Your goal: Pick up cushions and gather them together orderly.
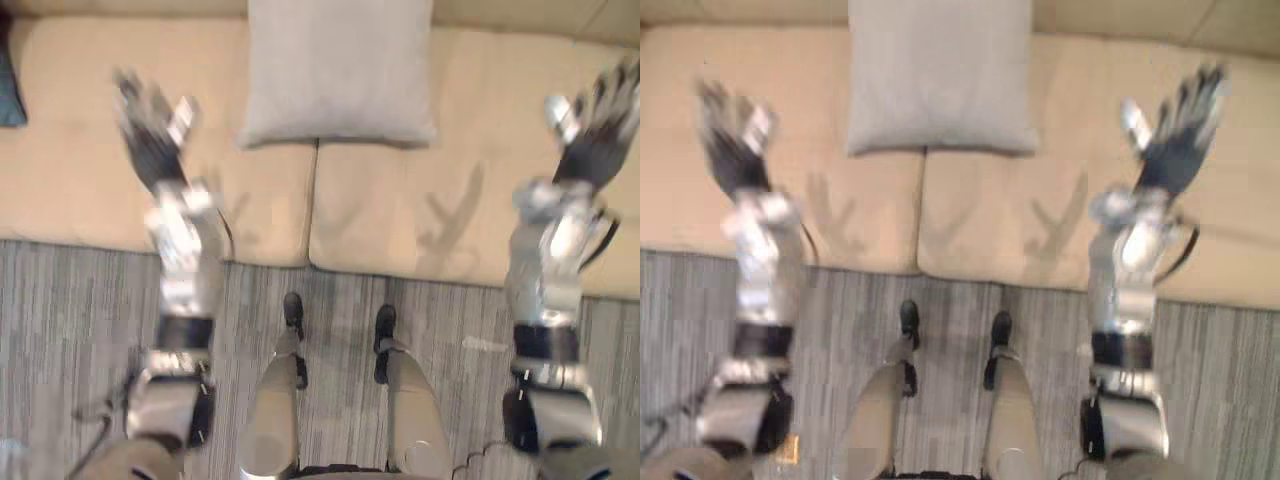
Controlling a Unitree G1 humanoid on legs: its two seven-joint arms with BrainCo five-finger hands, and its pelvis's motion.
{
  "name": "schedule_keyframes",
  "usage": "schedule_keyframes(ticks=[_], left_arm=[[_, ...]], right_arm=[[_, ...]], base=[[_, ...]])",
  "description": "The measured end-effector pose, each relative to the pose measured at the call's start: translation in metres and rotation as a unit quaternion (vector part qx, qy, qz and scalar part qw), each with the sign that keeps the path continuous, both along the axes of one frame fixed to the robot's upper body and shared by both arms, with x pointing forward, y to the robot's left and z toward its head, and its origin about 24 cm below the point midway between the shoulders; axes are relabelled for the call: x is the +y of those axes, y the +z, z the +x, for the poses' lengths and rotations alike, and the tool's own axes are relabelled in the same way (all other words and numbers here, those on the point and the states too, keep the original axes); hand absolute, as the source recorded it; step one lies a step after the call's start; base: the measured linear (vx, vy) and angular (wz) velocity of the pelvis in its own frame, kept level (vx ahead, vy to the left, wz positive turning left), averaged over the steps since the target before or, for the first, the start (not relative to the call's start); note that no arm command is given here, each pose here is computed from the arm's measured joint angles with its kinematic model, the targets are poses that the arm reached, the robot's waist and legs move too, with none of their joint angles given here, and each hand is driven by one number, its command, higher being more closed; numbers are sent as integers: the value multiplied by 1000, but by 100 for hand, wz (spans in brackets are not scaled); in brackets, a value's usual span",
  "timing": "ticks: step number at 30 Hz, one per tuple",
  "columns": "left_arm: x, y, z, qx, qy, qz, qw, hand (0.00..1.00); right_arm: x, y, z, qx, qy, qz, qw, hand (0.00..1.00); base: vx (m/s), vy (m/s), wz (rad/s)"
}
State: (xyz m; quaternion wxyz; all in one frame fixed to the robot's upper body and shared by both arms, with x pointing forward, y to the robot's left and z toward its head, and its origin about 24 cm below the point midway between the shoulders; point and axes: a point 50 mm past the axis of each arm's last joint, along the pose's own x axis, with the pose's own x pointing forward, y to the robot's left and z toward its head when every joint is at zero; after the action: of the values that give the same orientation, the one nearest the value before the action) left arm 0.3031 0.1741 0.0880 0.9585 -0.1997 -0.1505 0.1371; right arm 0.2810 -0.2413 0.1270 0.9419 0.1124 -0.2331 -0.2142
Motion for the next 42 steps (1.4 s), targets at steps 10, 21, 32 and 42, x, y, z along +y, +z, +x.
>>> schedule_keyframes(ticks=[10, 21, 32, 42], left_arm=[[-2, -181, -114, 389, -79, 66, 916, 0], [2, -224, -163, 519, -94, 85, 845, 0], [18, -213, -141, 498, -50, 88, 861, 0], [-6, -216, -146, 496, -73, 65, 863, 0]], right_arm=[[30, -206, -113, 428, 34, 49, 902, 0], [39, -260, -162, 571, 44, 93, 814, 0], [63, -252, -121, 546, 87, 86, 829, 0], [50, -251, -121, 554, 64, 64, 827, 0]], base=[[60, -7, 2], [57, 19, -14], [-73, -57, -5], [-296, -130, 17]])
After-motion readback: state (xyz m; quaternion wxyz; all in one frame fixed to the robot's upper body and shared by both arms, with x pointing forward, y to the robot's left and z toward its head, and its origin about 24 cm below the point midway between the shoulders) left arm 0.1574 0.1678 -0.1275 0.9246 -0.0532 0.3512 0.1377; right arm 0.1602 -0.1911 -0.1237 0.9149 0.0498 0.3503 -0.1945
